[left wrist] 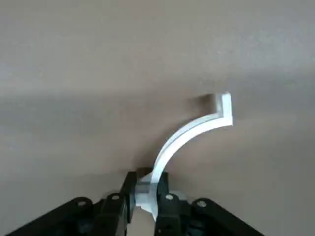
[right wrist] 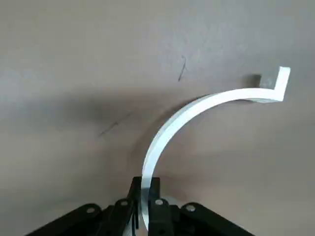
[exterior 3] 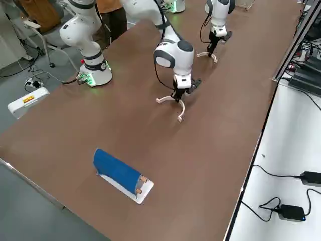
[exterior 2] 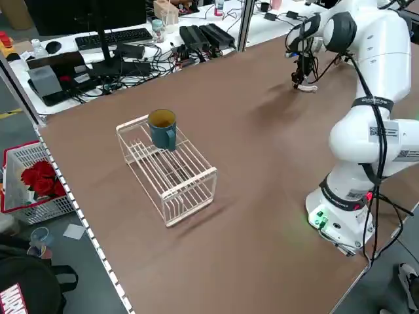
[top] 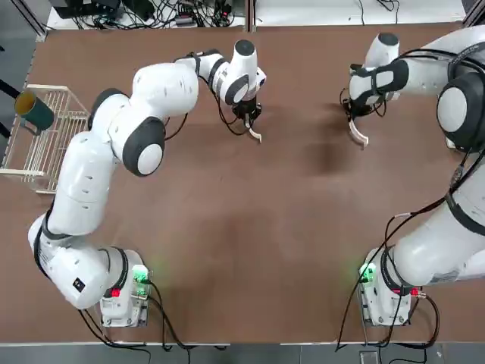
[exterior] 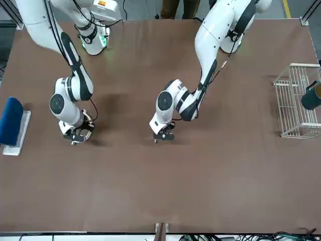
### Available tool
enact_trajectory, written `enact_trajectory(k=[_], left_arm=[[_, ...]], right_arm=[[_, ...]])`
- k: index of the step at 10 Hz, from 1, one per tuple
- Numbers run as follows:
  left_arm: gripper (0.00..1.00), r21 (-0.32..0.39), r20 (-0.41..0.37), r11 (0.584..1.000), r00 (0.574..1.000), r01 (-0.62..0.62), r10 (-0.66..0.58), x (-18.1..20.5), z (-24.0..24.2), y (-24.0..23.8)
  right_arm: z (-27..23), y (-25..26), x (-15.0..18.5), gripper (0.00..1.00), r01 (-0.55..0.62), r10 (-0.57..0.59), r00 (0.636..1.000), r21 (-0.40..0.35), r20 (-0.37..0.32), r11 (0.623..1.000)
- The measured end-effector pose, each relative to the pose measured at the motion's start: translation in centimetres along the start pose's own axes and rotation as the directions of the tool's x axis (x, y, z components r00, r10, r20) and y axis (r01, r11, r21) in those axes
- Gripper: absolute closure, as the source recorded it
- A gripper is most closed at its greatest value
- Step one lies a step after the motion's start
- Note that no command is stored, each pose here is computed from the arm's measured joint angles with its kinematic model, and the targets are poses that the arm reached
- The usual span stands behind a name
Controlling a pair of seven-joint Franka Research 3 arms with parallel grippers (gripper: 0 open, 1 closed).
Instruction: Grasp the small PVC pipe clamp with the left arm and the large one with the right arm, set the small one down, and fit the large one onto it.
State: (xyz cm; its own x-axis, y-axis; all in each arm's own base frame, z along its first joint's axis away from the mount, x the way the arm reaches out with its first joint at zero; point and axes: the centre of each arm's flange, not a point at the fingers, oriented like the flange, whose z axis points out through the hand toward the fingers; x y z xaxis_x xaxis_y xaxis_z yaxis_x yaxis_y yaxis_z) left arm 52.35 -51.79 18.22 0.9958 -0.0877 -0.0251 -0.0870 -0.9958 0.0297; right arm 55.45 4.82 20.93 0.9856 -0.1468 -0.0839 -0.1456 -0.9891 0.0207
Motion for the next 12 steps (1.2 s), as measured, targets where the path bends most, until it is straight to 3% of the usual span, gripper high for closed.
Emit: enact_trajectory(k=[1,4,7,8,10,12], left_arm=[[0.68,-0.001,-0.001,1.0,1.0,-0.002,0.002,0.0,-0.1,0.0],[0.23,-0.015,-0.029,1.0,1.0,-0.002,0.001,0.8,-2.1,0.3],[0.15,-0.002,-0.041,0.998,0.997,0.065,-0.065,3.8,-10.3,-3.4],[0.04,0.003,-0.049,0.994,0.993,0.109,-0.108,5.2,-14.7,-6.2],[0.03,-0.004,-0.085,0.977,0.973,0.215,-0.215,7.9,-24.2,-14.5],[0.03,0.002,-0.104,0.962,0.957,0.272,-0.27,8.8,-31.6,-23.2]], right_arm=[[-2.6,-0.7,0.9,0.91,0.01,-0.01,1.0,-0.005,0.018,1.0],[-12.4,-4.2,3.0,0.91,0.058,-0.058,0.997,-0.014,0.046,0.998],[-21.0,-11.1,3.3,0.91,0.161,-0.161,0.987,0.015,-0.014,0.987],[-22.5,-13.5,2.9,0.91,0.199,-0.198,0.98,0.028,-0.036,0.98],[-22.4,-18.9,1.5,0.91,0.269,-0.267,0.963,0.051,-0.04,0.962],[-21.1,-26.7,-0.4,0.91,0.234,-0.232,0.972,0.091,-0.03,0.968]])
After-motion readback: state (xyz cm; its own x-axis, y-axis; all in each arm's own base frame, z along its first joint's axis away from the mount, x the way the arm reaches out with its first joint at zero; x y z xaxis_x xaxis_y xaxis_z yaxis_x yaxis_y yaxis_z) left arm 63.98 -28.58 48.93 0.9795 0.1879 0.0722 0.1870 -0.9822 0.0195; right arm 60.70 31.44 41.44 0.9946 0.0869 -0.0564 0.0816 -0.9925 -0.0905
